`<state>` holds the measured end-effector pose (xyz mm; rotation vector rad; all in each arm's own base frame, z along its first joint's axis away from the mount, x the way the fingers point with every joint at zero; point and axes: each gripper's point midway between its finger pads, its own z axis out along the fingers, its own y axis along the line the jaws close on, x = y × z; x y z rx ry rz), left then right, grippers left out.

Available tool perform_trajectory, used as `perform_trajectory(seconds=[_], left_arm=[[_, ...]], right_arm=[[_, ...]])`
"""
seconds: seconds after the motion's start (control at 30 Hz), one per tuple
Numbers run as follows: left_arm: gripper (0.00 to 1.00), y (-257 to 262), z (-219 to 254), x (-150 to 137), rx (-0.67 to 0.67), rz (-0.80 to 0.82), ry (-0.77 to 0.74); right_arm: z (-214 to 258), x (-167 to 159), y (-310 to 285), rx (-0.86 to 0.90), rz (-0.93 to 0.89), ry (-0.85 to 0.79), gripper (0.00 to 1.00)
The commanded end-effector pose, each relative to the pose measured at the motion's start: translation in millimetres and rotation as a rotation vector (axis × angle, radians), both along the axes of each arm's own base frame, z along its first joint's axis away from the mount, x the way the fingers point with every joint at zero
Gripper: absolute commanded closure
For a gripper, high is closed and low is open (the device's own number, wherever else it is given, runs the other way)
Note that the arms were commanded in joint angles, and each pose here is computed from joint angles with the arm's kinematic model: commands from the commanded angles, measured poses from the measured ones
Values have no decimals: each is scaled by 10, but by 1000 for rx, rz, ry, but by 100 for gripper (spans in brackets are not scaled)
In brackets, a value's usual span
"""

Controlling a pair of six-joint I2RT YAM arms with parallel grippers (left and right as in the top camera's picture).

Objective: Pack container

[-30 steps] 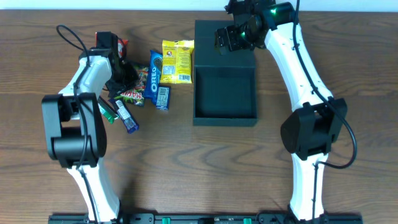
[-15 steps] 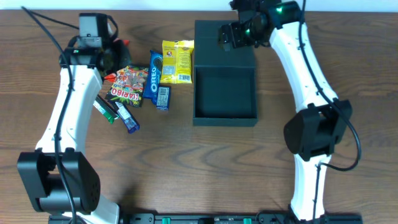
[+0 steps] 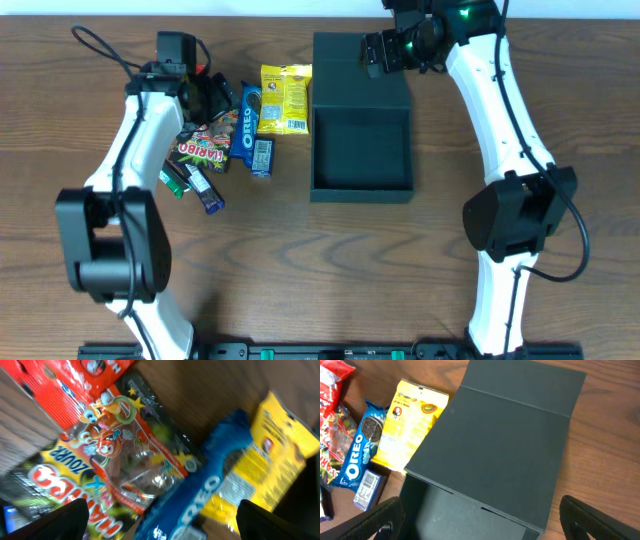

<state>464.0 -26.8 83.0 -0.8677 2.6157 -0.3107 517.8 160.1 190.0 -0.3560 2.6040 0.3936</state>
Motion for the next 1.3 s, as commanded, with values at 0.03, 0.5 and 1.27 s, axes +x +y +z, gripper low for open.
perform_trajectory(seconds=[0.03,0.5,1.27], left_arm=[[5,13,-325,40,-63,131,63],[5,126,-971,117,-172,183,138],[63,40,-1529,-304,-168,20,333]], right_arm=[[167,-34,-4,7,14,-31,1],[152,-57,-10,4,14,-20,1],[118,-115,-23,-2,14,8,1]])
